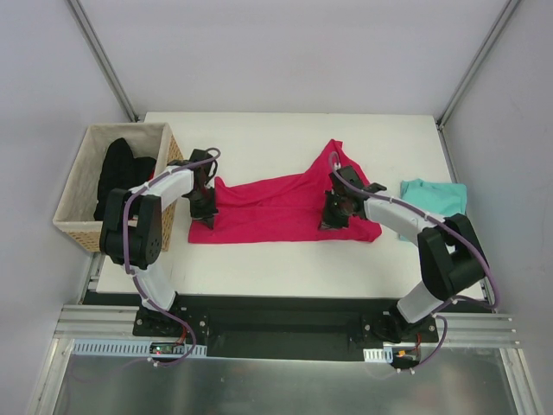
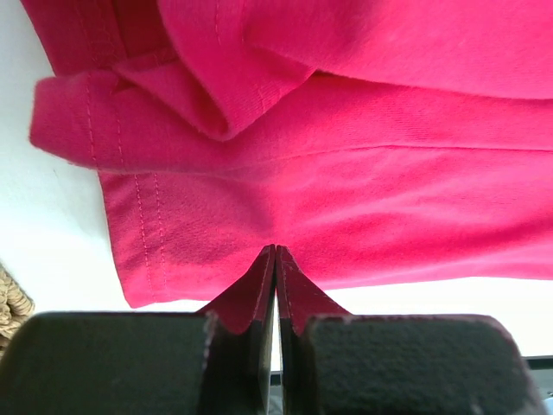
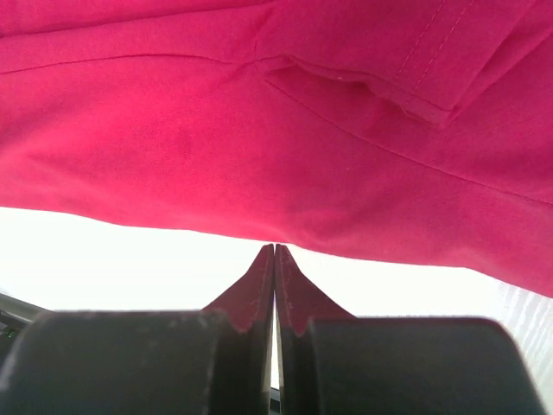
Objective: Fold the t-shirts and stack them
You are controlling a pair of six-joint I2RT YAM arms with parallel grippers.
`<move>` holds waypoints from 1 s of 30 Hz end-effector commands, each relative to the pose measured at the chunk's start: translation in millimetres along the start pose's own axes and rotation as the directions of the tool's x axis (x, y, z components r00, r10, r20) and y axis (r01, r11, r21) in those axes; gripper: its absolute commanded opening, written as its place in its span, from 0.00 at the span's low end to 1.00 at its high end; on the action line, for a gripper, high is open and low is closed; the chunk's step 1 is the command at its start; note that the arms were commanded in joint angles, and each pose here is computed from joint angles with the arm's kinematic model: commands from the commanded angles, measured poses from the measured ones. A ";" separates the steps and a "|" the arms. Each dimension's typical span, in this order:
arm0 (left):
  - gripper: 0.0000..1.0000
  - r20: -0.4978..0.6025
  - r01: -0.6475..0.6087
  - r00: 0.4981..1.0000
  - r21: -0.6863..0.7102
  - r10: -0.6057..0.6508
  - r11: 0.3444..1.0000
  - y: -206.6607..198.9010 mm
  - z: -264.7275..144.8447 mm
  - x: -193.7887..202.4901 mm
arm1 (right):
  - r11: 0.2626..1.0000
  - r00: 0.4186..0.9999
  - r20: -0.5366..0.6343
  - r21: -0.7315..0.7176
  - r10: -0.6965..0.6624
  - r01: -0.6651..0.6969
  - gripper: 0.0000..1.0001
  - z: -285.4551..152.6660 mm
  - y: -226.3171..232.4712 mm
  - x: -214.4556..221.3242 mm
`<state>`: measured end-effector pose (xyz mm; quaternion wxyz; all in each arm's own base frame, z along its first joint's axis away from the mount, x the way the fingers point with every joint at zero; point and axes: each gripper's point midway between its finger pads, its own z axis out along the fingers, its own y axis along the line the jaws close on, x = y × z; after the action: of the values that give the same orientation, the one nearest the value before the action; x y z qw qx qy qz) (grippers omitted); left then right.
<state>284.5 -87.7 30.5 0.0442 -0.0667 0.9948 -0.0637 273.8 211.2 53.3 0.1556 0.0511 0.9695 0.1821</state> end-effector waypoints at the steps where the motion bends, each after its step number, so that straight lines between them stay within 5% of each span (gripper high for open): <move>1: 0.00 0.044 0.009 0.999 0.014 -0.010 1.000 -3.2 -18.4 -11.3 | 0.999 0.998 0.045 0.002 -0.035 0.035 0.01 -14.0 11.0 -20.0; 5: 0.16 0.074 0.007 0.997 0.021 -0.009 1.000 -6.0 -26.3 -18.7 | 0.998 0.996 0.061 0.021 -0.059 0.058 0.05 -18.2 14.6 -35.2; 7: 0.29 0.090 0.004 0.996 0.025 -0.006 1.000 -7.4 -31.3 -22.1 | 0.997 0.995 0.070 0.029 -0.077 0.076 0.24 -22.7 16.3 -43.7; 9: 0.30 0.115 0.001 0.993 0.030 -0.005 1.000 -9.1 -38.0 -28.5 | 0.995 0.993 0.071 0.036 -0.092 0.090 0.37 -22.7 15.0 -48.6; 12: 0.38 0.148 -0.006 0.989 0.036 0.000 0.999 -12.7 -49.5 -38.4 | 0.996 0.992 0.090 0.028 -0.092 0.090 0.48 -26.9 17.2 -62.8; 20: 0.43 0.256 -0.039 0.966 0.053 0.024 0.998 -29.5 -83.6 -86.9 | 0.996 0.989 0.119 0.015 -0.091 0.090 0.51 -32.5 18.1 -89.9; 30: 0.41 0.226 -0.011 0.974 0.032 0.003 0.999 -29.0 -60.1 -138.7 | 0.997 0.989 0.128 -0.002 -0.076 0.077 0.50 -36.5 20.8 -96.7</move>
<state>413.6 -104.4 122.2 0.1915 -0.0574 0.9754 -0.0924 348.5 201.1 101.8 0.2124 0.0291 0.9632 0.1621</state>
